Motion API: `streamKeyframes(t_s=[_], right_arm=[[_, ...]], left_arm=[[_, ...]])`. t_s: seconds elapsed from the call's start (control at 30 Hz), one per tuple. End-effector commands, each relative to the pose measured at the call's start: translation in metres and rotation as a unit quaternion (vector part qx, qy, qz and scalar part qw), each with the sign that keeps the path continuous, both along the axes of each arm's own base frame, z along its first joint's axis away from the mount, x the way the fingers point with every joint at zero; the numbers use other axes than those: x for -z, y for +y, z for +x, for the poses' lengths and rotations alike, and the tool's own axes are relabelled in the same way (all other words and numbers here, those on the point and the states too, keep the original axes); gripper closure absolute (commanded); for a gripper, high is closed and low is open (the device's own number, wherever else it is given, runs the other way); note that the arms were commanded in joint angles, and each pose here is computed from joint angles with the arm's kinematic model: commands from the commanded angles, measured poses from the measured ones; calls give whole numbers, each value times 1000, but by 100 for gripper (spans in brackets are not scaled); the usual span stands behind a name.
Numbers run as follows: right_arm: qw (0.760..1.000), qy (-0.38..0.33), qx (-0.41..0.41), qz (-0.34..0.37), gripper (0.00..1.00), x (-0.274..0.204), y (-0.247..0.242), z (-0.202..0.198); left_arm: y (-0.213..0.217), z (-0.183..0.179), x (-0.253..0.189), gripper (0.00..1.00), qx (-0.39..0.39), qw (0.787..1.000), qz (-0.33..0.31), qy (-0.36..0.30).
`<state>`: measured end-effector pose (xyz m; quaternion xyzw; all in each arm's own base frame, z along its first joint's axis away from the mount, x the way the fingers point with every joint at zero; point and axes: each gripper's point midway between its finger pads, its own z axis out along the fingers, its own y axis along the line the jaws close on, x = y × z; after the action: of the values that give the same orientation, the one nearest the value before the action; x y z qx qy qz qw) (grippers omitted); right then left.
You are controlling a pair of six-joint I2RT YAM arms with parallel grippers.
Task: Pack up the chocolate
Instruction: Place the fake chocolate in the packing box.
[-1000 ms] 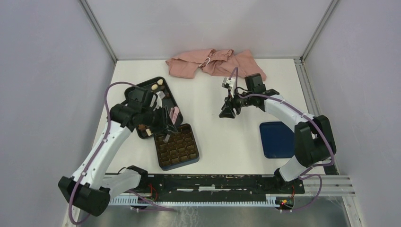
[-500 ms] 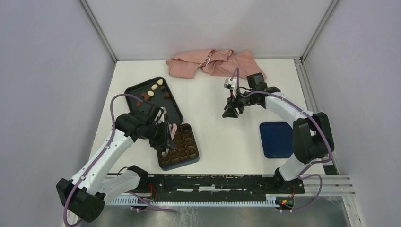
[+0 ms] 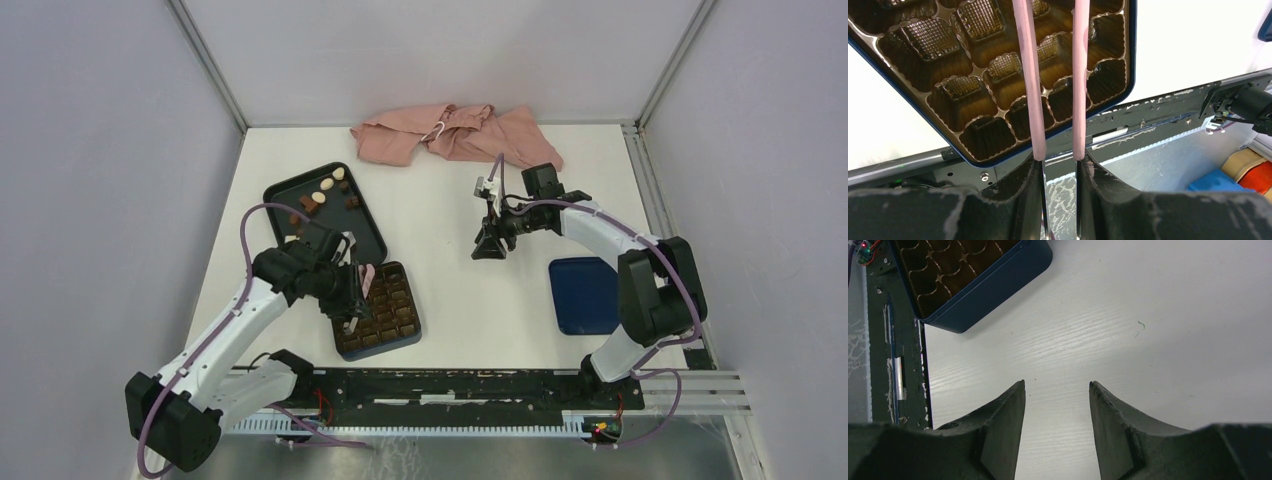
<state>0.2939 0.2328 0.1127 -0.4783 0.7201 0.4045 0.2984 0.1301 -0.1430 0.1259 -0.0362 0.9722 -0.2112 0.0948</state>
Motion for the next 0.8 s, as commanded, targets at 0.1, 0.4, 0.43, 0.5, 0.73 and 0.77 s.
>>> streamKeyframes(t_s=[0.1,0.4,0.43,0.5,0.73,0.77], right_arm=[[999,-32,-13,17,44,-15,1,-3],[999,-34,-18,16,44,-15,0,-4],[999,-34,-18,15,44,-15,-1,-4],[999,-36,-19,13,44,-15,-1,-5],[999,-33,-22,13,44,-14,-1,-5],[999,-32,-23,14,44,-14,-1,-5]], left_arm=[[-1,15,7,98,17,999,12,-28],[-4,17,17,98,27,999,18,-14],[-5,17,18,98,27,999,19,-11],[-7,17,20,98,32,999,19,-5],[-5,13,25,95,35,999,28,7],[-4,13,26,93,34,999,30,7]])
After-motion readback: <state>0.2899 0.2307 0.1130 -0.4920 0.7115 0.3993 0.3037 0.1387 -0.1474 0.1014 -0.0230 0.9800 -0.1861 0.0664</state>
